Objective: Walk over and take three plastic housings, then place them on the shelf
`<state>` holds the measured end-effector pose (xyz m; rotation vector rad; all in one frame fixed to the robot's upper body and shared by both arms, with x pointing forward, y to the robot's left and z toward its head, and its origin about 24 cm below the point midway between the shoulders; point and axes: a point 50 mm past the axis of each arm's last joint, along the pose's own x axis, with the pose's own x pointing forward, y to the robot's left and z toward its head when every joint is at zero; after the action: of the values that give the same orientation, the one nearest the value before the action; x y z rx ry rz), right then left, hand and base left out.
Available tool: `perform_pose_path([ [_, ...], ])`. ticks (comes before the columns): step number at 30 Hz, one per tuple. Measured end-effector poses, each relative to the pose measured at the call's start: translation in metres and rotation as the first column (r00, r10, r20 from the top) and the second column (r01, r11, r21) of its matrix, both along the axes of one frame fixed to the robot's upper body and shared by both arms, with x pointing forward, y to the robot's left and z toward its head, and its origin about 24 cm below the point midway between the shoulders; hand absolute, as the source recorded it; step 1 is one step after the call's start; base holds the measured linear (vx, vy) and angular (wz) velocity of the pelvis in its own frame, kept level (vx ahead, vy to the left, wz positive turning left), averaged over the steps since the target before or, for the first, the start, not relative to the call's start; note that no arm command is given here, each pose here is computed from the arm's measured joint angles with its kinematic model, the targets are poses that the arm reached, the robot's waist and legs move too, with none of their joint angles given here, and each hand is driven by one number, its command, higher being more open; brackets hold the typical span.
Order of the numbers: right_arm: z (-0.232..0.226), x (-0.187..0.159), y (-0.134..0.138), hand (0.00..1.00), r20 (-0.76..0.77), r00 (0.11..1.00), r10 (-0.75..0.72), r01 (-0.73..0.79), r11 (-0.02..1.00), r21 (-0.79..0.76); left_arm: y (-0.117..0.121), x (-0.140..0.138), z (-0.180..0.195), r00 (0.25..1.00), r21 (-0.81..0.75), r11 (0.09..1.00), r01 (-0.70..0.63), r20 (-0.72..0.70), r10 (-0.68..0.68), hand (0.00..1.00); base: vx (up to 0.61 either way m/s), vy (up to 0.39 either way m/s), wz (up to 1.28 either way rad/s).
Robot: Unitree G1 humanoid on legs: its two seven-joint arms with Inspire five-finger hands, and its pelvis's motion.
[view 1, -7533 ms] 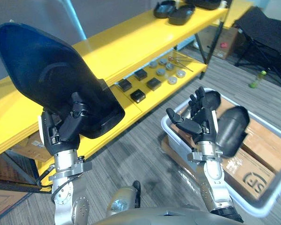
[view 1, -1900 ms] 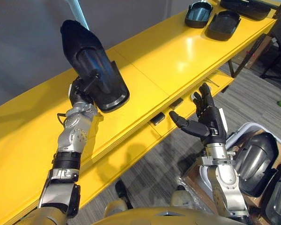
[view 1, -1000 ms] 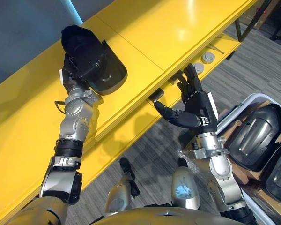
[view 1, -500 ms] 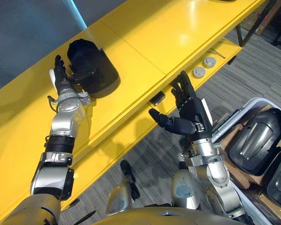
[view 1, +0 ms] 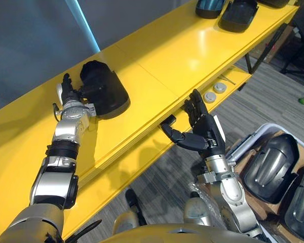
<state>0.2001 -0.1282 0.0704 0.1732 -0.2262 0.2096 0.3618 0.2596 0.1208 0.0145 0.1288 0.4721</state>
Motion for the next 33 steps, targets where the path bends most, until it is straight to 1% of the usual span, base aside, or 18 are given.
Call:
perform_pose_path([
  [1, -0.003, 0.001, 0.001, 1.0, -0.01, 1.0, 0.008, -0.008, 1.0, 0.01, -0.008, 0.0, 0.01, 0.994, -0.064, 0.996, 0.068, 0.09, -0.062, 1.0, 0.01, -0.008, 0.11],
  [2, -0.007, 0.001, 0.004, 1.0, -0.026, 0.999, 0.023, -0.023, 1.0, 0.014, -0.024, -0.003, 0.033, 0.961, -0.088, 0.982, 0.165, 0.238, -0.14, 1.0, 0.01, -0.006, 0.1],
  [3, -0.008, 0.001, 0.005, 1.0, -0.027, 0.999, 0.025, -0.024, 1.0, 0.014, -0.027, -0.004, 0.039, 0.95, -0.081, 0.98, 0.184, 0.269, -0.156, 1.0, 0.0, -0.005, 0.08],
  [5, -0.009, 0.004, 0.01, 1.0, -0.027, 0.998, 0.058, -0.057, 0.998, 0.006, -0.053, -0.02, 0.088, 0.833, 0.004, 0.956, 0.293, 0.49, -0.257, 1.0, -0.01, -0.009, 0.1],
  [6, -0.008, 0.005, 0.012, 1.0, -0.022, 0.997, 0.068, -0.068, 0.998, 0.004, -0.057, -0.024, 0.098, 0.803, 0.026, 0.953, 0.301, 0.532, -0.268, 1.0, -0.02, -0.017, 0.14],
  [7, -0.004, 0.009, 0.016, 1.0, -0.002, 0.997, 0.083, -0.083, 0.997, 0.002, -0.06, -0.031, 0.111, 0.769, 0.097, 0.961, 0.261, 0.581, -0.267, 1.0, -0.01, -0.018, 0.16],
  [8, 0.002, 0.013, 0.018, 1.0, 0.025, 0.995, 0.1, -0.1, 0.995, -0.004, -0.057, -0.036, 0.117, 0.756, 0.168, 0.971, 0.17, 0.609, -0.238, 1.0, -0.01, -0.022, 0.18],
  [9, 0.005, 0.015, 0.018, 1.0, 0.04, 0.993, 0.11, -0.109, 0.994, -0.012, -0.054, -0.037, 0.119, 0.755, 0.196, 0.973, 0.12, 0.619, -0.218, 1.0, -0.05, -0.033, 0.26],
  [11, 0.013, 0.022, 0.017, 1.0, 0.077, 0.987, 0.14, -0.136, 0.99, -0.046, -0.039, -0.044, 0.123, 0.745, 0.251, 0.966, -0.059, 0.655, -0.125, 1.0, -0.1, -0.038, 0.32],
  [12, 0.014, 0.023, 0.017, 1.0, 0.082, 0.986, 0.145, -0.141, 0.988, -0.055, -0.034, -0.048, 0.122, 0.734, 0.253, 0.962, -0.101, 0.671, -0.099, 1.0, -0.07, -0.022, 0.3],
  [14, 0.014, 0.023, 0.02, 1.0, 0.083, 0.983, 0.164, -0.158, 0.985, -0.068, -0.014, -0.07, 0.109, 0.705, 0.231, 0.951, -0.206, 0.709, -0.02, 1.0, 0.02, 0.007, 0.18],
  [17, 0.016, 0.024, 0.025, 1.0, 0.09, 0.983, 0.163, -0.157, 0.985, -0.072, -0.01, -0.108, 0.086, 0.669, 0.207, 0.953, -0.221, 0.743, -0.006, 1.0, 0.09, -0.024, 0.27],
  [18, 0.02, 0.028, 0.027, 1.0, 0.106, 0.979, 0.173, -0.165, 0.983, -0.075, -0.016, -0.124, 0.076, 0.661, 0.186, 0.962, -0.202, 0.75, -0.007, 1.0, 0.07, -0.01, 0.46],
  [19, 0.026, 0.035, 0.03, 1.0, 0.131, 0.973, 0.191, -0.18, 0.98, -0.088, -0.022, -0.134, 0.063, 0.676, 0.159, 0.972, -0.171, 0.737, -0.001, 1.0, 0.05, -0.017, 0.46],
  [23, 0.042, 0.057, 0.049, 1.0, 0.157, 0.946, 0.282, -0.263, 0.956, -0.131, -0.031, -0.152, 0.014, 0.803, 0.103, 0.991, -0.09, 0.596, 0.011, 1.0, -0.04, -0.028, 0.29],
  [25, 0.041, 0.06, 0.059, 1.0, 0.138, 0.933, 0.332, -0.31, 0.937, -0.158, -0.038, -0.158, 0.001, 0.834, 0.094, 0.995, -0.022, 0.55, -0.034, 1.0, -0.12, -0.04, 0.31],
  [29, 0.029, 0.061, 0.077, 1.0, 0.074, 0.927, 0.368, -0.356, 0.925, -0.136, -0.045, -0.166, -0.007, 0.831, 0.046, 0.994, 0.102, 0.546, -0.11, 1.0, -0.05, 0.014, 0.22],
  [33, 0.027, 0.064, 0.097, 1.0, 0.03, 0.92, 0.391, -0.385, 0.915, -0.118, -0.051, -0.17, -0.011, 0.819, -0.023, 0.988, 0.156, 0.562, -0.116, 1.0, -0.01, -0.003, 0.24],
])
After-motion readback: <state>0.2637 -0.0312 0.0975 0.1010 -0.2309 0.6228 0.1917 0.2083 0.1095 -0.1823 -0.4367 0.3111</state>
